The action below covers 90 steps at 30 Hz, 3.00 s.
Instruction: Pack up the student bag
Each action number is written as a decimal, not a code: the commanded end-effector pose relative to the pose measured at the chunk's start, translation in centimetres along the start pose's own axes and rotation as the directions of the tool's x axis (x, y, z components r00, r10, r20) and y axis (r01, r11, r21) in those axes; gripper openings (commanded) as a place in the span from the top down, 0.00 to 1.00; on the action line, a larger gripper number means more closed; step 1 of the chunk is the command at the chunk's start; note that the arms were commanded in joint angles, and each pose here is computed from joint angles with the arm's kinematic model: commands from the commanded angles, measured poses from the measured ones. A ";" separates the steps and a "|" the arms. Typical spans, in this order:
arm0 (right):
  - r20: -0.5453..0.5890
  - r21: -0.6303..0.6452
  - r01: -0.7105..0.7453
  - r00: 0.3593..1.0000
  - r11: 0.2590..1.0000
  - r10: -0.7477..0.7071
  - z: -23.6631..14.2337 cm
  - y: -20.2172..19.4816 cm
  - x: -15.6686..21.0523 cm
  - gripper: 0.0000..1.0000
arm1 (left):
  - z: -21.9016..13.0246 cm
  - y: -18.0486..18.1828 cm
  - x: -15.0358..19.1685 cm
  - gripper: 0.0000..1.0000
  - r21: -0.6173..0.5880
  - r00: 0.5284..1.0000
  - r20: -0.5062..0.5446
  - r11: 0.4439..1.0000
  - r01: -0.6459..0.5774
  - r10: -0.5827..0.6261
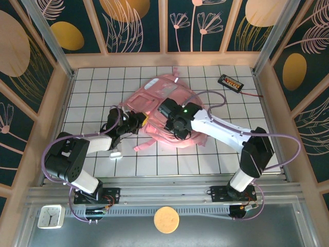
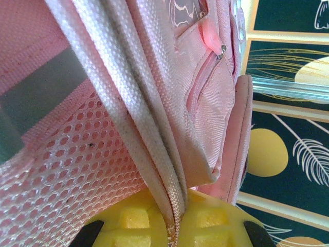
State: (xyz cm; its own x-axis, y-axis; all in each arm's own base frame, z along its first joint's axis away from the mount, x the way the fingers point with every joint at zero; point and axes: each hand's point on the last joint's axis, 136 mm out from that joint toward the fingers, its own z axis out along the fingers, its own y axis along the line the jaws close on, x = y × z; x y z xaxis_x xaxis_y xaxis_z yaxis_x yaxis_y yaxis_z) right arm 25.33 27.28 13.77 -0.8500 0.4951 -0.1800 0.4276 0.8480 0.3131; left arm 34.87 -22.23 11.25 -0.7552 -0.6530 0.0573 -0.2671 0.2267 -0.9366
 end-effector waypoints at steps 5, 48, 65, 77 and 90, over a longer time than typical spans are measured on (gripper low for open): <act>0.021 -0.157 -0.087 0.996 0.984 0.092 1.3 1.3 -4.7 0.53 | -0.4 -5.1 0.9 1.00 0.150 0.996 -0.052 0.987 -0.059 0.068; 0.069 -0.095 -0.113 0.990 0.989 0.120 -2.2 1.4 -2.5 0.46 | 1.6 -5.4 4.5 1.00 0.180 0.985 -0.134 0.980 -0.081 0.106; 0.150 0.001 -0.114 0.982 0.993 0.113 2.8 2.8 -5.1 0.52 | 1.0 -5.5 4.7 1.00 0.184 0.986 -0.133 0.980 -0.074 0.100; 0.151 0.054 -0.052 0.988 0.997 0.044 5.2 3.0 -5.7 0.69 | 1.4 -6.2 4.5 1.00 0.197 0.986 -0.136 0.978 -0.067 0.095; 0.149 0.125 0.016 0.988 0.992 -0.034 4.6 0.8 -4.8 1.00 | 1.8 -5.8 4.2 1.00 0.182 0.988 -0.129 0.982 -0.055 0.080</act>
State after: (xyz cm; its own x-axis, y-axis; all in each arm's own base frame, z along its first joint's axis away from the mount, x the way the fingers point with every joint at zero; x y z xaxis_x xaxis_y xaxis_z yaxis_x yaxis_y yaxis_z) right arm 30.92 28.28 10.27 -0.8266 0.4999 -0.2585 0.4499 0.8629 0.2301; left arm 33.94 -25.61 11.22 -0.8009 -0.5947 0.0706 -0.2489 0.2234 -0.9424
